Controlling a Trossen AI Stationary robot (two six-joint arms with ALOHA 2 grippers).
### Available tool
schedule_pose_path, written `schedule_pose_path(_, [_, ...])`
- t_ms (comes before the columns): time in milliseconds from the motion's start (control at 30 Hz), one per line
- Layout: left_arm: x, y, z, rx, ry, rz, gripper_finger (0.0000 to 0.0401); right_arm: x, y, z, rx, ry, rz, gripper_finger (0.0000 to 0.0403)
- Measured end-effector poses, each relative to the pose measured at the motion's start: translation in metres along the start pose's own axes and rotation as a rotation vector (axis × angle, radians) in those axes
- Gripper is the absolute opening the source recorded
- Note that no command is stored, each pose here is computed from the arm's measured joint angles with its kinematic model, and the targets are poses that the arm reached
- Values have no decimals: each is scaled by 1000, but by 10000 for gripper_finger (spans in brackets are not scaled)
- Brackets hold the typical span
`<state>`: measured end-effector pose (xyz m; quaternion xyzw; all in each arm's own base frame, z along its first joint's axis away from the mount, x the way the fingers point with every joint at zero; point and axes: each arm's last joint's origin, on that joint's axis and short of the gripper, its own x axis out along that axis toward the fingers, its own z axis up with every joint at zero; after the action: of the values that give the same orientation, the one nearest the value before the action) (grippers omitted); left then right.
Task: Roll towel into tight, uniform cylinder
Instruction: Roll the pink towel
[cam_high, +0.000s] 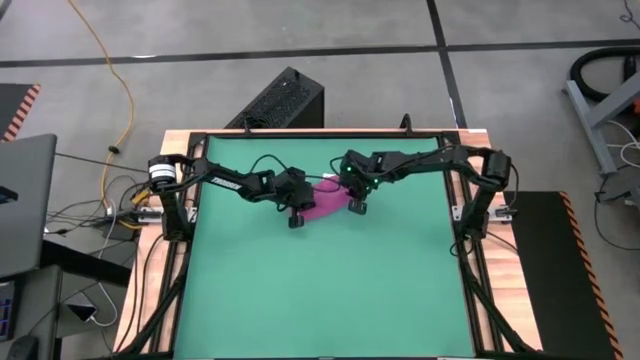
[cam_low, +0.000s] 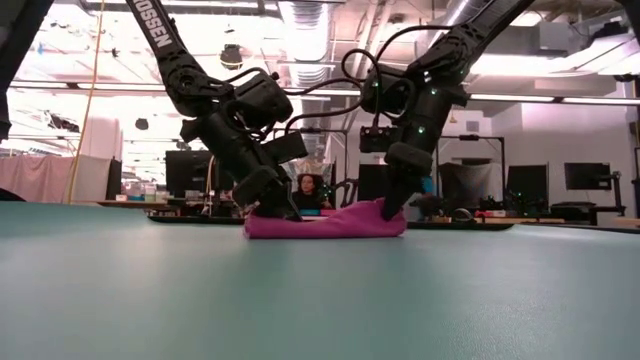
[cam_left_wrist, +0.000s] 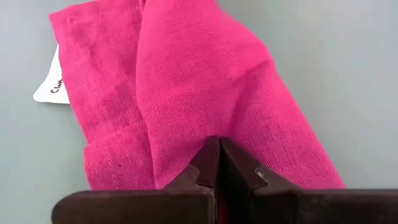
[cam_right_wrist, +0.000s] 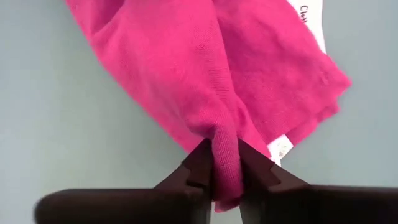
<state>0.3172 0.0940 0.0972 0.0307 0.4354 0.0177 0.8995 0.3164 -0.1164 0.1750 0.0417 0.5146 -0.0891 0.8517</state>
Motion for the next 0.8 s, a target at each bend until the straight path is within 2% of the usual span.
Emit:
schedule_pose_path(300, [0, 0, 0, 5, 4, -3, 0, -21, -9, 3, 2, -59, -6, 196])
schedule_pose_path(400, [0, 0, 0, 5, 5, -3, 0, -30, -11, 2, -8, -65, 2, 224])
schedule_pose_path(500, [0, 0, -1, 5, 5, -3, 0, -41, -13, 2, -23, -94, 27, 231])
schedule_pose_path(667, [0, 0, -1, 16, 7, -4, 0, -57, -2, 8, -120, -204, 193, 223])
schedule_pose_path(800, [0, -1, -1, 24, 4, -16, 0, -51, 13, 10, -232, -304, 279, 219])
